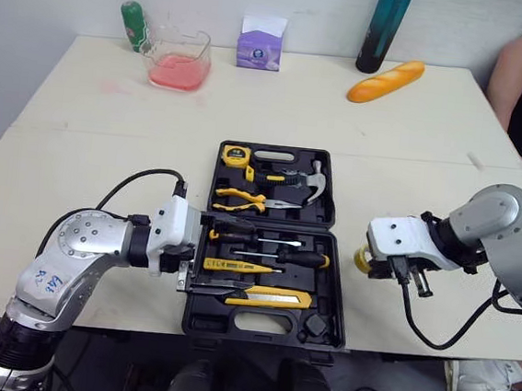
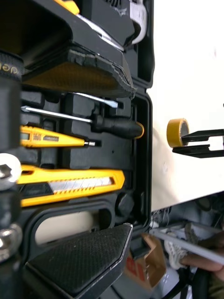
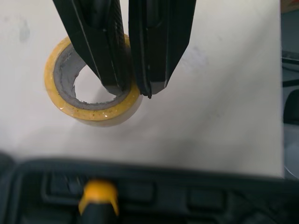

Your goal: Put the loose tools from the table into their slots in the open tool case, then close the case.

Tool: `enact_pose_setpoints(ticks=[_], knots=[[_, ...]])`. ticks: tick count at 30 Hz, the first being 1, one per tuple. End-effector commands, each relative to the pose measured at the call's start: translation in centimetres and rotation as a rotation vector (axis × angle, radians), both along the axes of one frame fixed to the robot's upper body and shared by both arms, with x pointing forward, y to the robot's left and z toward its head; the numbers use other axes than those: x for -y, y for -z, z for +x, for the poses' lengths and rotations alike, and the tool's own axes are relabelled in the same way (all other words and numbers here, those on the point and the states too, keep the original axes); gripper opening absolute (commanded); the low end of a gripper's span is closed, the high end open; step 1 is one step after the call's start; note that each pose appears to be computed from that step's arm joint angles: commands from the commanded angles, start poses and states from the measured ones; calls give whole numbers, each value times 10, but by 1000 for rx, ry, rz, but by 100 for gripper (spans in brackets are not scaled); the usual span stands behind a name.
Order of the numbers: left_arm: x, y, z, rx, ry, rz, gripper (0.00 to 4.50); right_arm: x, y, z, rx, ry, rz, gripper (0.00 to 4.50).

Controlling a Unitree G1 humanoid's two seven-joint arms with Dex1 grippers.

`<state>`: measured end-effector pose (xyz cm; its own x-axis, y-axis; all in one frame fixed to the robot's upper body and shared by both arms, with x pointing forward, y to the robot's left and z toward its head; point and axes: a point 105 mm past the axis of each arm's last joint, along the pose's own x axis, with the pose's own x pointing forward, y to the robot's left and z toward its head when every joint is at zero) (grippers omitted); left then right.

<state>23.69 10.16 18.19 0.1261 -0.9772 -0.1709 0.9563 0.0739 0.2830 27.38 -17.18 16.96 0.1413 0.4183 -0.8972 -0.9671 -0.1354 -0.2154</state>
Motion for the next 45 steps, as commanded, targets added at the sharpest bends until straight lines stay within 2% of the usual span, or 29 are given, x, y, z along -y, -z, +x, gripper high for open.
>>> enact_pose_setpoints(ticks=[1, 7, 13, 20, 28, 33, 45], knots=[[-4, -5, -10, 29, 42, 7, 450, -20, -10, -22, -51, -126, 54, 1], [-8, 6, -16, 23, 41, 46, 450, -39, 1, -41, -120, -246, 59, 1], [-9, 13, -23, 4, 22, 52, 450, -46, 10, -48, -156, -308, 42, 1], [-11, 19, -31, -31, 6, 57, 450, -58, 24, -66, -244, -430, 49, 1], [-12, 19, -31, -46, -4, 64, 450, -68, 31, -68, -268, -468, 59, 1], [-12, 18, -31, -48, -12, 70, 450, -58, 40, -63, -252, -459, -35, 1], [-14, 17, -27, -34, -39, 72, 450, -54, 46, -58, -264, -436, -69, 1]])
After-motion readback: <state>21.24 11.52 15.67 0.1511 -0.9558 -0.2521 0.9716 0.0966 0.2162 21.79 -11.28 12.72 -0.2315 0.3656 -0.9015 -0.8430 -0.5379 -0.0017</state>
